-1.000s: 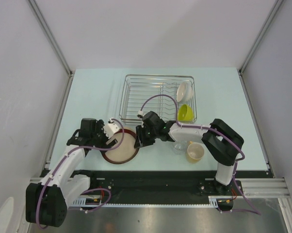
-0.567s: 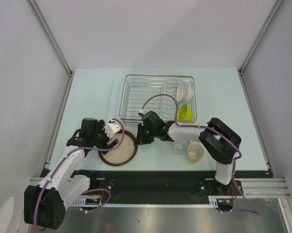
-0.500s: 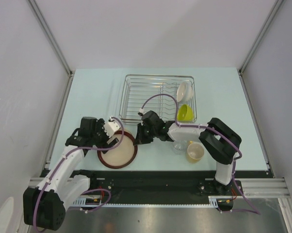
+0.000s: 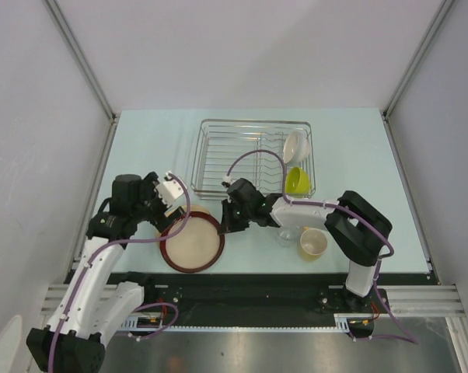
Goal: Load the mixed dishes into the dish rack
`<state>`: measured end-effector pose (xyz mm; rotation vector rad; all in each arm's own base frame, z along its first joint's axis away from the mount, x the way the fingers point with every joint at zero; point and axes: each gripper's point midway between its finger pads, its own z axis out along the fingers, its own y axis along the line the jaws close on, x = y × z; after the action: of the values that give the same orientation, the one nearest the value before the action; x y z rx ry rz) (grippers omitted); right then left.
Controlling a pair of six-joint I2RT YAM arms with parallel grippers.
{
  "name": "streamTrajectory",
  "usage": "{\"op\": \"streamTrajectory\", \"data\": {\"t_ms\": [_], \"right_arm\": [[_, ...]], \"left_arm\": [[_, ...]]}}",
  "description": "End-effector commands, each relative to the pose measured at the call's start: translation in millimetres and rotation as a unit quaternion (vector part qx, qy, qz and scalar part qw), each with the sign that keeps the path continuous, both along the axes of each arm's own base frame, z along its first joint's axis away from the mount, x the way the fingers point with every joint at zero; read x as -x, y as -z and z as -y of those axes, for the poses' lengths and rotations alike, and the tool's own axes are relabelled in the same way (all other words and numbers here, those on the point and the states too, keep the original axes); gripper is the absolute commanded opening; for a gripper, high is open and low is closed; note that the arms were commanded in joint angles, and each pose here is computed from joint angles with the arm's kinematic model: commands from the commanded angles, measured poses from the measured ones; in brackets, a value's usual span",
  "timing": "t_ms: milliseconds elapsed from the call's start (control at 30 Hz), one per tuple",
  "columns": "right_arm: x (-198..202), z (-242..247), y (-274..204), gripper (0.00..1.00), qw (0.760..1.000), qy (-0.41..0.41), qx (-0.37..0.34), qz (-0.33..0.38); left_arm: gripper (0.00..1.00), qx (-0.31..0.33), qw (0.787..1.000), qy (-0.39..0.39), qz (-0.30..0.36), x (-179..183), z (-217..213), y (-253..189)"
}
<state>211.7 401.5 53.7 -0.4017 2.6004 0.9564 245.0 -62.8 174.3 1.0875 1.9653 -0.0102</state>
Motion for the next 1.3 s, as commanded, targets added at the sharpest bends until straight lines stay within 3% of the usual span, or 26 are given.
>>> {"op": "streamTrajectory", "data": {"t_ms": [0, 167, 400, 633, 1267], "right_arm": [[-16, 33, -6, 0.00, 0.996, 0.013, 0.068, 0.059], [-24, 40, -21, 0.00, 0.995, 0.024, 0.063, 0.072], [-35, 53, -58, 0.00, 0.991, 0.028, 0.048, 0.118], [-39, 58, -84, 0.00, 0.987, 0.013, 0.043, 0.151], [-43, 45, -191, 0.00, 0.976, -0.032, -0.028, 0.211]], "left_arm": [[0.99, -0.055, 0.998, 0.004, -0.034, 18, -22, 39], [0.99, -0.047, 0.998, -0.024, -0.045, 16, -40, 49], [0.98, 0.066, 0.996, -0.052, -0.036, -5, -31, 6], [0.98, 0.120, 0.989, -0.063, -0.054, -15, -23, 0], [0.98, 0.140, 0.984, -0.082, -0.069, -23, -22, 14]]}}
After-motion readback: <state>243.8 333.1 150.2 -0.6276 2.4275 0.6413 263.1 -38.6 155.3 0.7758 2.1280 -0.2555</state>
